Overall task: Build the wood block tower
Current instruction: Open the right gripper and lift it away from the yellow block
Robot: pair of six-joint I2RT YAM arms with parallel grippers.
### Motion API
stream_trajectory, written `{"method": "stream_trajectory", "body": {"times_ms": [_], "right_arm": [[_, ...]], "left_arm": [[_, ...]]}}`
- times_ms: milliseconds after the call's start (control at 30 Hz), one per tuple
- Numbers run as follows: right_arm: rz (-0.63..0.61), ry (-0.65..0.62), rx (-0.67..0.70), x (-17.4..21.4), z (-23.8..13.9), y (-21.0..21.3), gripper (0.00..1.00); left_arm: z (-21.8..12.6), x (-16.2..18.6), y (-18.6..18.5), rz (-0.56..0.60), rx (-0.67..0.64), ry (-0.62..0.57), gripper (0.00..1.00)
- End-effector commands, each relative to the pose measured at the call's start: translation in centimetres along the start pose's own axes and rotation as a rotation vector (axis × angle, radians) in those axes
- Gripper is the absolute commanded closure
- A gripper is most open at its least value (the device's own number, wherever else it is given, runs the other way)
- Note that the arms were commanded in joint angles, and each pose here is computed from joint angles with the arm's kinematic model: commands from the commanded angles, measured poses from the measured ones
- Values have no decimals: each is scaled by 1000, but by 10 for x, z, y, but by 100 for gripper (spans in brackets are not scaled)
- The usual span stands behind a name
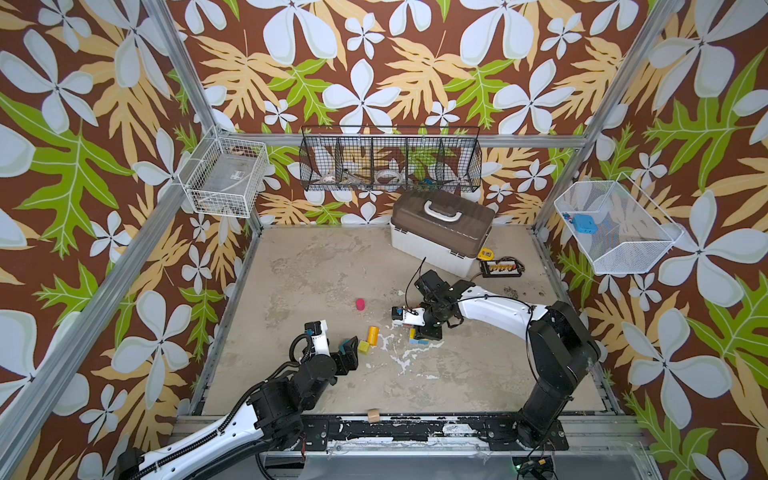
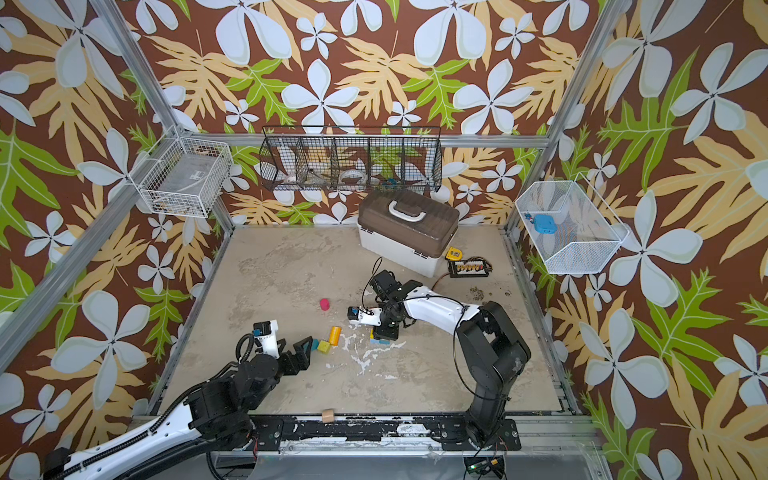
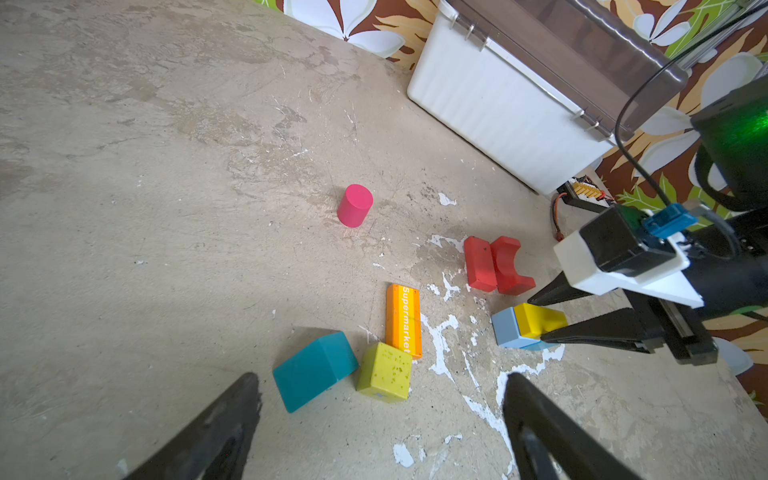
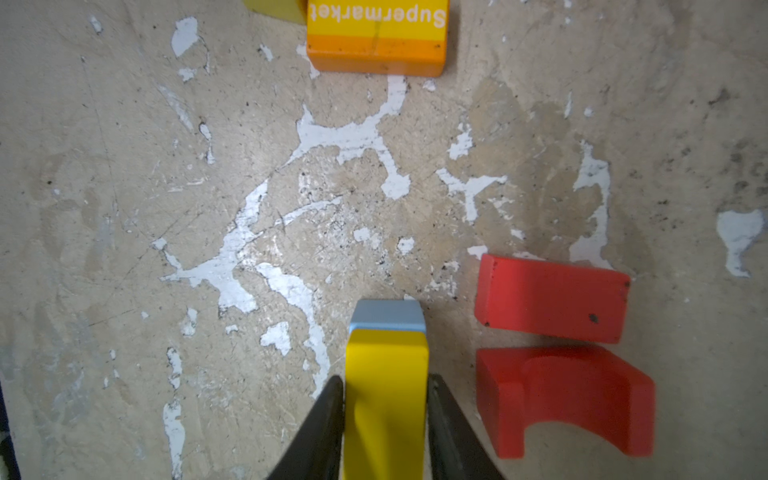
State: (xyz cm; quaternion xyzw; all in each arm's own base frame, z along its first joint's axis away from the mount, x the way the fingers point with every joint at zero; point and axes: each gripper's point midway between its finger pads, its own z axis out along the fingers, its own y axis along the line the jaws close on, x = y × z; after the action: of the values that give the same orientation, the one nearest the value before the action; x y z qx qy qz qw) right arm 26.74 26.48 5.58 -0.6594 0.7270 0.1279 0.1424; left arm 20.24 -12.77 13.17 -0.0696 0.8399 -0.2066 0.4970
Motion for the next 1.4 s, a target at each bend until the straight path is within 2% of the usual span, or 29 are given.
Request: {"method": "stream_trajectory", "body": {"times_ms": [0, 200, 300, 433, 567, 633, 733, 767, 833, 900, 967, 1000, 1033, 1133, 1167, 1233, 1267, 1300, 1367], "right_arm": [[1, -14, -10, -4, -2, 1, 65], [0, -49, 8, -13, -12, -1, 66], [-8, -136, 36, -35, -36, 0, 67], [14, -354, 180, -82, -93, 6, 67], [83, -689, 298, -122, -167, 43, 64], [170, -832, 362, -124, -201, 55, 59], [448, -955, 472, -98, -240, 43, 44], [567, -959, 518, -83, -246, 35, 38], [696, -933, 553, -62, -244, 29, 37], [781, -896, 529, -53, -231, 28, 36], [895, -827, 486, -46, -211, 27, 25], [979, -779, 469, -39, -201, 26, 13], [1058, -707, 439, -31, -184, 29, 6], [1042, -651, 297, -38, -156, 45, 1], [1093, -628, 277, -32, -144, 48, 2], [1192, -537, 253, -19, -118, 57, 20], [1216, -489, 255, -15, -106, 63, 25], [1220, -445, 268, -14, -94, 73, 27], [1197, -391, 301, -18, -76, 95, 24]], "left_arm": [[0, -4, -3, -5, 9, -18, 7], [0, -4, -3, -5, 10, -17, 7], [0, -4, -3, -6, 10, -18, 7], [0, -5, -3, -6, 8, -21, 7], [0, -5, -2, -6, 7, -22, 8], [0, -5, -2, -4, 6, -21, 8], [0, -5, -2, -3, 2, -22, 8], [0, -5, -2, -4, 2, -23, 8], [1, -6, -1, -1, -6, -25, 8], [1, -7, 0, 5, -22, -28, 8], [3, -7, 3, 12, -46, -30, 8], [3, -8, 4, 15, -59, -31, 8], [4, -8, 5, 16, -69, -35, 8], [5, -11, 10, 19, -108, -45, 7], [5, -11, 11, 19, -118, -46, 7], [5, -11, 12, 18, -122, -46, 7], [5, -11, 12, 18, -121, -47, 7], [4, -11, 12, 17, -119, -48, 7], [4, -12, 12, 13, -116, -52, 7]]}}
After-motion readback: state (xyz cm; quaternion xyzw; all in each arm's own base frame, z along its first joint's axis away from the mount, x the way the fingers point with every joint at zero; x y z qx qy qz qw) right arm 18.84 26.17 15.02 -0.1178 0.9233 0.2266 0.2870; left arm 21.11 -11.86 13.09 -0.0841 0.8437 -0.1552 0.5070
